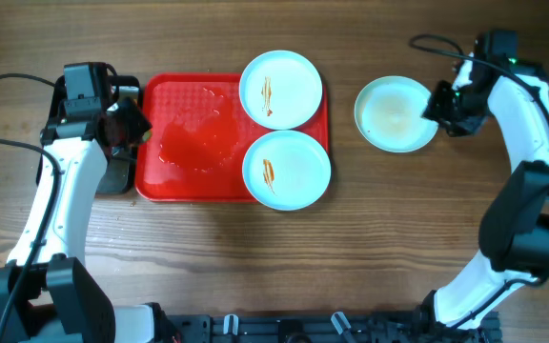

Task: Clean dirty plates on tray and stack at the side
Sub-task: 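Grasp the bottom-right plate rim with the right gripper, pull it left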

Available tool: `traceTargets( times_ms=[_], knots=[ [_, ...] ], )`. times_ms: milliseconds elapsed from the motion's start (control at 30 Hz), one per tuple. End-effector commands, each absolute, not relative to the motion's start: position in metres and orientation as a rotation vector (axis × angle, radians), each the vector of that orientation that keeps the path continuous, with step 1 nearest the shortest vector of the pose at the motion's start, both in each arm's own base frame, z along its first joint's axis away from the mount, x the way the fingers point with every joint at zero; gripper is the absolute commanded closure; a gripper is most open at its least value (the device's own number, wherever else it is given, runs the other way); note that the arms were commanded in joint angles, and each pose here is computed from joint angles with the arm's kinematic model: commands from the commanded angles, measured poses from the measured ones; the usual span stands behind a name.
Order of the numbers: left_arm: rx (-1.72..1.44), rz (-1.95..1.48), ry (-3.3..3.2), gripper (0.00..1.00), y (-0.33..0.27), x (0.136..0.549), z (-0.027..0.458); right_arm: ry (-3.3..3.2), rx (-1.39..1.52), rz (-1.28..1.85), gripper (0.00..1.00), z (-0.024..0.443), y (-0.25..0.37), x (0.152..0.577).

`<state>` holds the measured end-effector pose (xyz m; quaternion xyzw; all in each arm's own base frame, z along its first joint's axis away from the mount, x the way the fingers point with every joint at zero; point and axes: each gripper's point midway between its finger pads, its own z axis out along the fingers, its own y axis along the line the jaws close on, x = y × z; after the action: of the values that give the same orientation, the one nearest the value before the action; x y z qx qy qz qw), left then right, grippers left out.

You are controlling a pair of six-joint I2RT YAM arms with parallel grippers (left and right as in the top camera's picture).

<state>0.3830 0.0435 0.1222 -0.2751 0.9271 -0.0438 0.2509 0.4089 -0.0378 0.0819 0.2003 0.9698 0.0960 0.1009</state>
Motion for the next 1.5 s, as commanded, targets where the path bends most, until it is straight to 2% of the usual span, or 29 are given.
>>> traceTargets(
  times_ms=[0, 100, 200, 367, 400, 633, 667, 767, 1067, 1167, 1300, 1467],
  knots=[
    [-0.756, -0.134, 2.520, 0.95, 0.043, 0.384, 0.122, 2.838, 0.256, 0.430, 0.59, 0.126, 0.044, 0.410],
    [-0.758, -0.134, 2.527, 0.96, 0.043, 0.382, 0.121, 2.952, 0.171, 0.464, 0.57, 0.101, 0.104, 0.383],
    [-0.760, -0.133, 2.535, 0.96, 0.043, 0.380, 0.120, 3.070, 0.066, 0.465, 0.57, 0.073, 0.138, 0.346],
    [-0.761, -0.132, 2.538, 0.96, 0.042, 0.380, 0.120, 3.141, -0.031, 0.449, 0.57, 0.039, 0.163, 0.311],
    [-0.761, -0.132, 2.539, 0.96, 0.042, 0.380, 0.120, 3.141, -0.036, 0.449, 0.60, 0.035, 0.163, 0.309],
    [-0.762, -0.131, 2.542, 0.96, 0.042, 0.379, 0.120, 3.184, -0.092, 0.528, 0.73, 0.012, 0.172, 0.305],
    [-0.762, -0.131, 2.542, 0.96, 0.042, 0.379, 0.120, 3.182, -0.094, 0.532, 0.76, 0.012, 0.173, 0.305],
    [-0.762, -0.131, 2.542, 0.96, 0.042, 0.379, 0.120, 3.176, -0.094, 0.528, 0.96, 0.012, 0.172, 0.307],
    [-0.762, -0.131, 2.541, 0.96, 0.042, 0.379, 0.120, 3.142, -0.129, 0.553, 0.96, 0.043, 0.185, 0.323],
    [-0.762, -0.131, 2.542, 0.96, 0.042, 0.379, 0.120, 3.071, -0.046, 0.647, 0.96, 0.048, 0.218, 0.333],
    [-0.762, -0.131, 2.541, 0.96, 0.042, 0.379, 0.120, 2.793, 0.134, 0.628, 0.96, 0.056, 0.285, 0.375],
    [-0.762, -0.131, 2.542, 0.96, 0.042, 0.379, 0.120, 2.785, 0.043, 0.577, 0.96, 0.025, 0.329, 0.356]
  ],
)
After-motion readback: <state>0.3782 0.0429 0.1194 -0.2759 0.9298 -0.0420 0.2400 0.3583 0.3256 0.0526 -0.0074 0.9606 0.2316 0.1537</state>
